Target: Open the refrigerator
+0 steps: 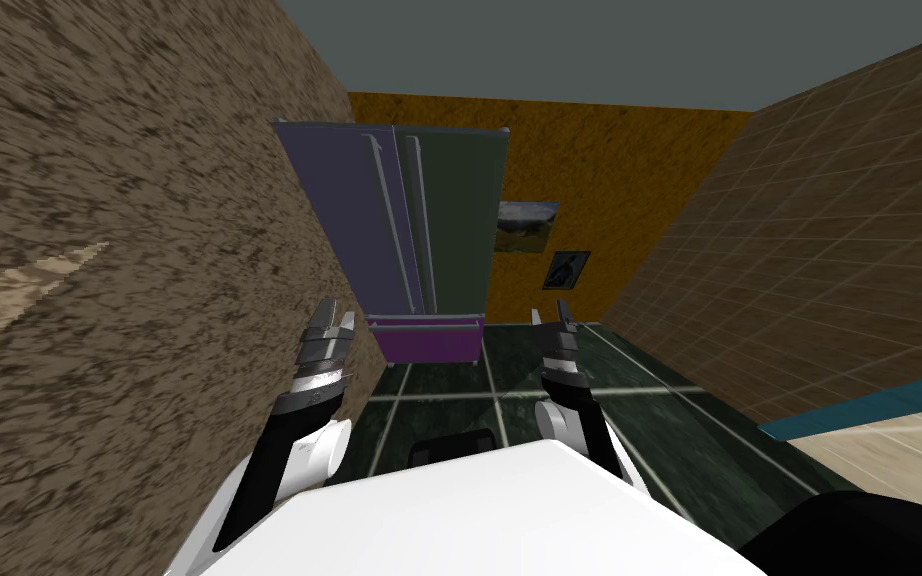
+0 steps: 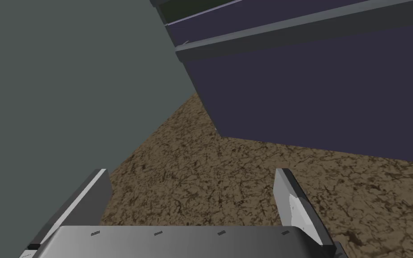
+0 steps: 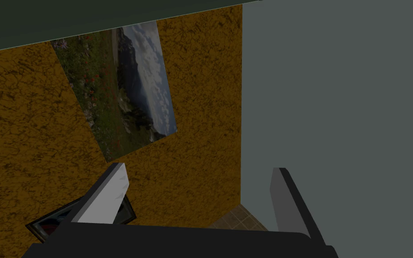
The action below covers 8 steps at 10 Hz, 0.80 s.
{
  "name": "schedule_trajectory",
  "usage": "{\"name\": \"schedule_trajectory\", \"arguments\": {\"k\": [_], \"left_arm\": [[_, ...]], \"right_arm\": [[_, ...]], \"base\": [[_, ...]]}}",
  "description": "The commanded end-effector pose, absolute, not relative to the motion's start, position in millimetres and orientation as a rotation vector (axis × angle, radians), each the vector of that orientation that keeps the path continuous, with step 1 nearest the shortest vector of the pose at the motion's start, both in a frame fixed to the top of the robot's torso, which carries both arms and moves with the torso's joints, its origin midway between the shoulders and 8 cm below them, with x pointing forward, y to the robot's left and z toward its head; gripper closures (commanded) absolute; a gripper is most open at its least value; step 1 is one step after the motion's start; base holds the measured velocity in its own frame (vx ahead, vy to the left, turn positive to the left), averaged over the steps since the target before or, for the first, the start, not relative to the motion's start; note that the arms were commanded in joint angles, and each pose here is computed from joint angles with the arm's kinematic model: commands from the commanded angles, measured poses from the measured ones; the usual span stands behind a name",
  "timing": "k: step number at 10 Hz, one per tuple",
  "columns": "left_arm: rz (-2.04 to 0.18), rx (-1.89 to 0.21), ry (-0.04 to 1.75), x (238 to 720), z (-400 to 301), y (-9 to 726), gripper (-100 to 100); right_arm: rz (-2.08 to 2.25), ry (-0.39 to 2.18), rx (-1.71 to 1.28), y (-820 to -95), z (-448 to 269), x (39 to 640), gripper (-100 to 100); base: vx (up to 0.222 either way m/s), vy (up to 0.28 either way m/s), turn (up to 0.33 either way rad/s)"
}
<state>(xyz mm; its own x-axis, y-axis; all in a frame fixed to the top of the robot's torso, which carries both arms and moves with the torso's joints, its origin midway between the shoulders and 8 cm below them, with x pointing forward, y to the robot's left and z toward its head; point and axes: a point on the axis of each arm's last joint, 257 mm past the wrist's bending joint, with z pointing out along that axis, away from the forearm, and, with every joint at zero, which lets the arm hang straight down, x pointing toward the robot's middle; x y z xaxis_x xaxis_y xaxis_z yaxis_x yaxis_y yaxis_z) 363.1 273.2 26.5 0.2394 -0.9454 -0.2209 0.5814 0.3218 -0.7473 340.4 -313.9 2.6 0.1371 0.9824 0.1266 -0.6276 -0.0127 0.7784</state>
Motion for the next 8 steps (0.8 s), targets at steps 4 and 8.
{"name": "schedule_trajectory", "arguments": {"k": [4, 8], "left_arm": [[-1.132, -0.591, 0.740, 363.1, 26.6, 273.2, 0], [-1.132, -0.591, 0.740, 363.0, 26.7, 273.2, 0]], "right_arm": [[1.382, 0.549, 0.827, -313.8, 2.7, 340.4, 0], [1.382, 0.549, 0.827, -313.8, 2.8, 340.3, 0]], "base": [[0.000, 0.000, 0.000], [0.000, 0.000, 0.000]]}}
